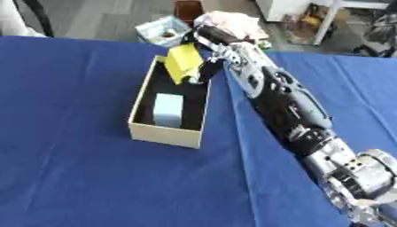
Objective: Pick up objects on the table and place them in the box.
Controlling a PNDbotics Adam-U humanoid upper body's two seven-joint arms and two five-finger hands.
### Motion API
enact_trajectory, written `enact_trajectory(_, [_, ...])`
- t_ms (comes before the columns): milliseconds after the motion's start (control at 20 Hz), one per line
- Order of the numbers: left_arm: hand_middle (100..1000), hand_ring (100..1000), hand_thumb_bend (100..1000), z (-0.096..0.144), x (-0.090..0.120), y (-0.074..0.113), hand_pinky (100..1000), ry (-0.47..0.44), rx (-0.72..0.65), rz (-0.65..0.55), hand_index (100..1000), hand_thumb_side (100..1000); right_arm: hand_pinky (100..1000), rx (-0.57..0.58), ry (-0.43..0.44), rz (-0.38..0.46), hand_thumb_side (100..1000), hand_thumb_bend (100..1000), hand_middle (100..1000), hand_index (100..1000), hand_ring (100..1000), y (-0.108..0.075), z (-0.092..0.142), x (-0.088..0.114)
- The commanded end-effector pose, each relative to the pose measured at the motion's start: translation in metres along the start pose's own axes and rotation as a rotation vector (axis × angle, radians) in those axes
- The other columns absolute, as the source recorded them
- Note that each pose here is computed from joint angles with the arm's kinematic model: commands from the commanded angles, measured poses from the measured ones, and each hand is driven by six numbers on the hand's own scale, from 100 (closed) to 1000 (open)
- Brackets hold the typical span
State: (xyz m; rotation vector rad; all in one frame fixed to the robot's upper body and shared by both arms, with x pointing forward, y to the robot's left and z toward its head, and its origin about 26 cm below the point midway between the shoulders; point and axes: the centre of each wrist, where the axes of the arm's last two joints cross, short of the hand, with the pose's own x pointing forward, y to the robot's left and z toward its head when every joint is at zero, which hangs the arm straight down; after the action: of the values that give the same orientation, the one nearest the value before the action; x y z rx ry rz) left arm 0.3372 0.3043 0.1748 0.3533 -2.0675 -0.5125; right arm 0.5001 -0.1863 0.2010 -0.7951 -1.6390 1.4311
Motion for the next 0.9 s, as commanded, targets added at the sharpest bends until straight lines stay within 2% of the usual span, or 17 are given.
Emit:
enact_trajectory(50, [597, 550, 619, -0.005, 0.009, 0.007, 561, -0.035, 0.001, -0.014, 801, 391, 699, 0.018, -0.009, 0.041, 168, 566, 644, 808, 714, -0.006, -0.001, 0.001])
enact_trajectory(150, [597, 550, 619, -0.005, 0.009, 0.007, 562, -0.035, 0.002, -0.015, 801, 391, 725, 0.044, -0.022, 0.062, 198, 601, 756, 878, 756, -0.006, -0.001, 0.001])
enact_trajectory(350, [597, 550, 618, -0.005, 0.009, 0.007, 562, -0.034, 0.003, -0.015, 801, 391, 757, 0.086, -0.063, 0.099, 217, 629, 841, 910, 794, -0.012, 0.0, 0.004])
enact_trajectory(500, [597, 550, 618, -0.004, 0.008, 0.008, 562, -0.031, 0.005, -0.016, 802, 391, 760, 0.095, -0.108, 0.125, 223, 630, 838, 913, 797, -0.021, 0.004, 0.006])
enact_trajectory(600, [597, 550, 617, -0.003, 0.007, 0.009, 562, -0.027, 0.008, -0.019, 802, 390, 751, 0.065, -0.139, 0.135, 229, 624, 825, 907, 789, -0.034, 0.01, 0.005])
enact_trajectory(750, [597, 550, 616, -0.001, 0.005, 0.011, 562, -0.018, 0.015, -0.024, 802, 391, 727, -0.041, -0.193, 0.128, 253, 617, 803, 897, 768, -0.06, 0.027, 0.0])
enact_trajectory(900, [598, 552, 618, 0.001, 0.003, 0.012, 563, -0.009, 0.022, -0.03, 802, 391, 719, -0.15, -0.244, 0.113, 259, 614, 793, 893, 760, -0.084, 0.054, -0.007])
